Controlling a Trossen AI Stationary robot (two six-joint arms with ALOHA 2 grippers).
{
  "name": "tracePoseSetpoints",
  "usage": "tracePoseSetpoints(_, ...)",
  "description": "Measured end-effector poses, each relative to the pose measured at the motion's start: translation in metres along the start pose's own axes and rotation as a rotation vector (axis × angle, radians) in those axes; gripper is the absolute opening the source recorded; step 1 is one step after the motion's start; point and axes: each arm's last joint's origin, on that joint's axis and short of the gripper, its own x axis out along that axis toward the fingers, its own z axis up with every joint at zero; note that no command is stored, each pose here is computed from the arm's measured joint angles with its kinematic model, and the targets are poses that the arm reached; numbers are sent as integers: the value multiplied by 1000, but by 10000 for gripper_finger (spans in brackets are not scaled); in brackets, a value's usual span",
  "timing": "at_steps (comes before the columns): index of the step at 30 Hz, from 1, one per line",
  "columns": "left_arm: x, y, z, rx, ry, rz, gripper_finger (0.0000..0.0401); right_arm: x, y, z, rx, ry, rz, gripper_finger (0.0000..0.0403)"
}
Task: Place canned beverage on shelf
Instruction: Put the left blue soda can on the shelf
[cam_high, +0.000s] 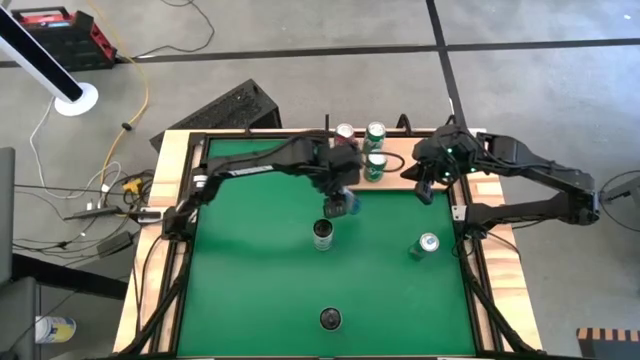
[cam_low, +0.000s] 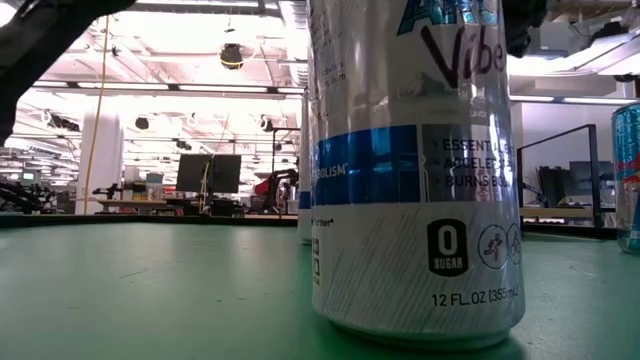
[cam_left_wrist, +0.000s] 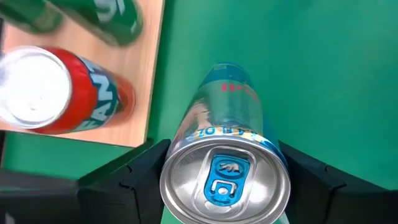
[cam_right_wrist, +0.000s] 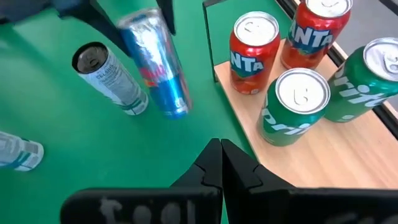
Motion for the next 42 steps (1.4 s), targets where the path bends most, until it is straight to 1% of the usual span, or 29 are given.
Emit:
tracePoseSetpoints(3,18,0,-1,9,39,3,226,4,0,-2,3,8,-1,21)
tracePoseSetpoints(9,39,1,-5,22,109,2,226,9,0,1,3,14,0,21)
tracePoseSetpoints(15,36,8,-6,20,110,44,226,10,0,3,-1,-6,3,21)
tracePoseSetpoints(18,36,13,-8,11,137,41,236,10,0,4,-1,-9,3,21)
tracePoseSetpoints(21,36,15,-7,26,131,46,248,10,0,4,-1,-8,3,21)
tracePoseSetpoints(28,37,14,-7,59,129,37,250,10,0,4,8,-9,4,21)
tracePoseSetpoints(32,45,14,-12,62,153,33,250,10,0,4,18,-8,4,21)
tracePoseSetpoints(36,53,13,-20,72,216,31,250,10,0,4,18,-8,4,21)
tracePoseSetpoints(42,55,12,-21,88,224,48,251,10,0,4,18,-9,4,21)
